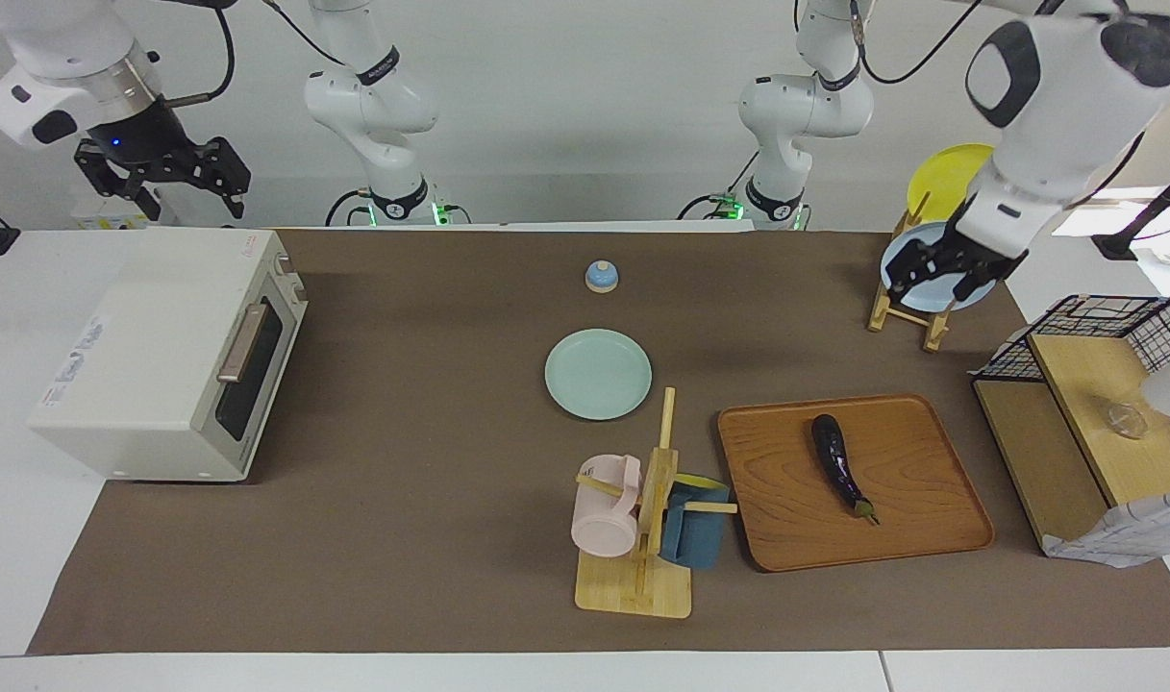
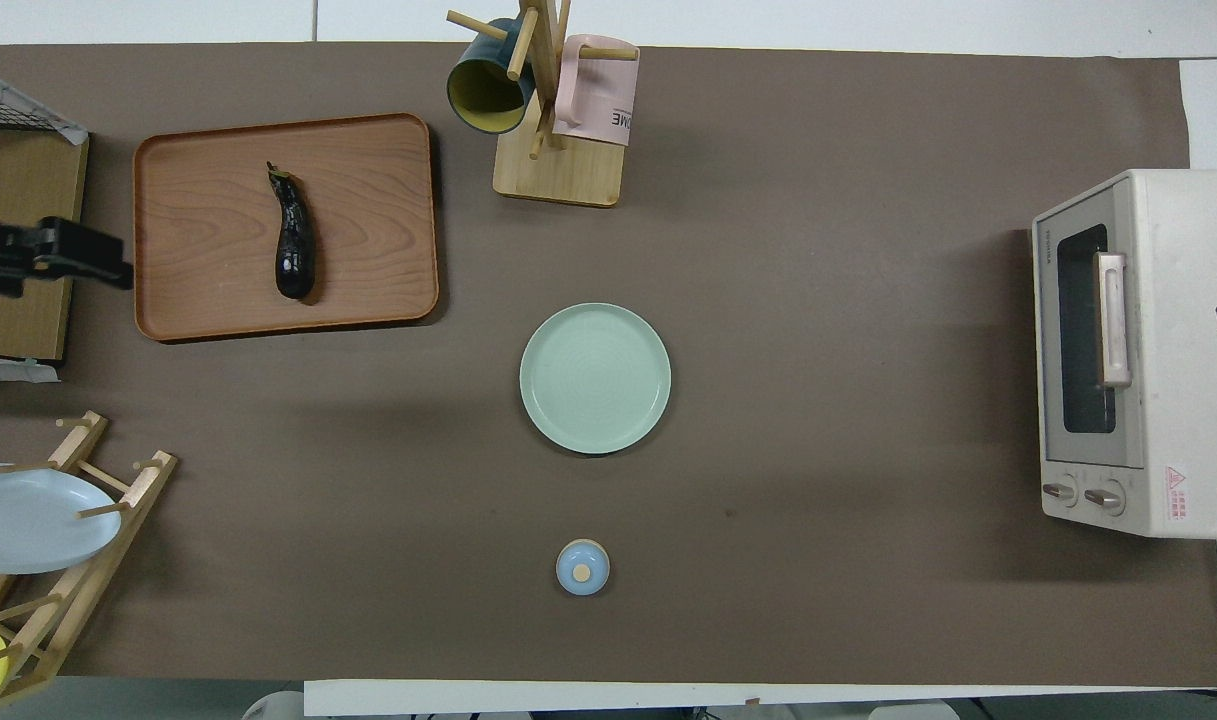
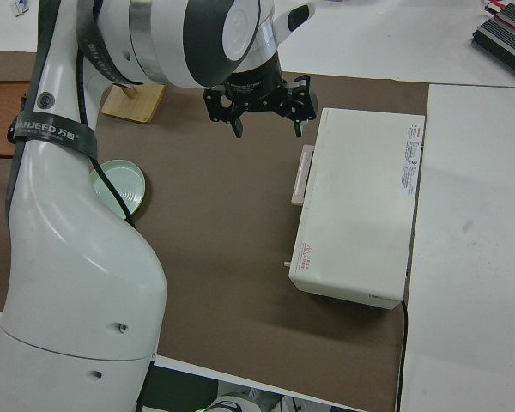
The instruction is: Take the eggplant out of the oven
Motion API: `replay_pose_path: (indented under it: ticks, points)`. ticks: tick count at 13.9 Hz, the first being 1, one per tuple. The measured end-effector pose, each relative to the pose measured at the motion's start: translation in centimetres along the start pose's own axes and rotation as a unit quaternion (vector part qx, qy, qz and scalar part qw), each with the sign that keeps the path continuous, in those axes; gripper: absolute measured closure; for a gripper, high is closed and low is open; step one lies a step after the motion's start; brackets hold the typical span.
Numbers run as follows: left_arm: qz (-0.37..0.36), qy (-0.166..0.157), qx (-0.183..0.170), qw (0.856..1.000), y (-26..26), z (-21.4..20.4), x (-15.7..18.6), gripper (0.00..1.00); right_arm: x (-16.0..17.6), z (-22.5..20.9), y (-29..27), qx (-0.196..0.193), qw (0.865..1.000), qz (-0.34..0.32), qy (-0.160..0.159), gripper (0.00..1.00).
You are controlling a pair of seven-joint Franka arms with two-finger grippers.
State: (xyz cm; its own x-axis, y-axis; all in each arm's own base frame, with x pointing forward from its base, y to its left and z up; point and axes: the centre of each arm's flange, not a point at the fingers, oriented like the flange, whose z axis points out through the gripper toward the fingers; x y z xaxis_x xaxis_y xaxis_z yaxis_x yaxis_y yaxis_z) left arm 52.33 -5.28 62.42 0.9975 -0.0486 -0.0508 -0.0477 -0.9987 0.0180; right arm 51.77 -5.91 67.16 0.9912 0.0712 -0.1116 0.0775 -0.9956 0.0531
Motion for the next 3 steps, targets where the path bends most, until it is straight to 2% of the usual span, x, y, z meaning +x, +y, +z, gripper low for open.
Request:
replay_pose_path:
  ticks: [1,3]
  points:
    - [0.0,0.0,0.001,1.0,-0.2,-2.4,-1.6,0.0,0.0,0.0,-0.2,0.0,1.0,-0.002,0.0,0.0]
    - [0.0,0.002,0.002,1.0,-0.3,-4.2,-2.6,0.0,0.0,0.0,-0.2,0.0,1.0,-0.002,-0.001,0.0]
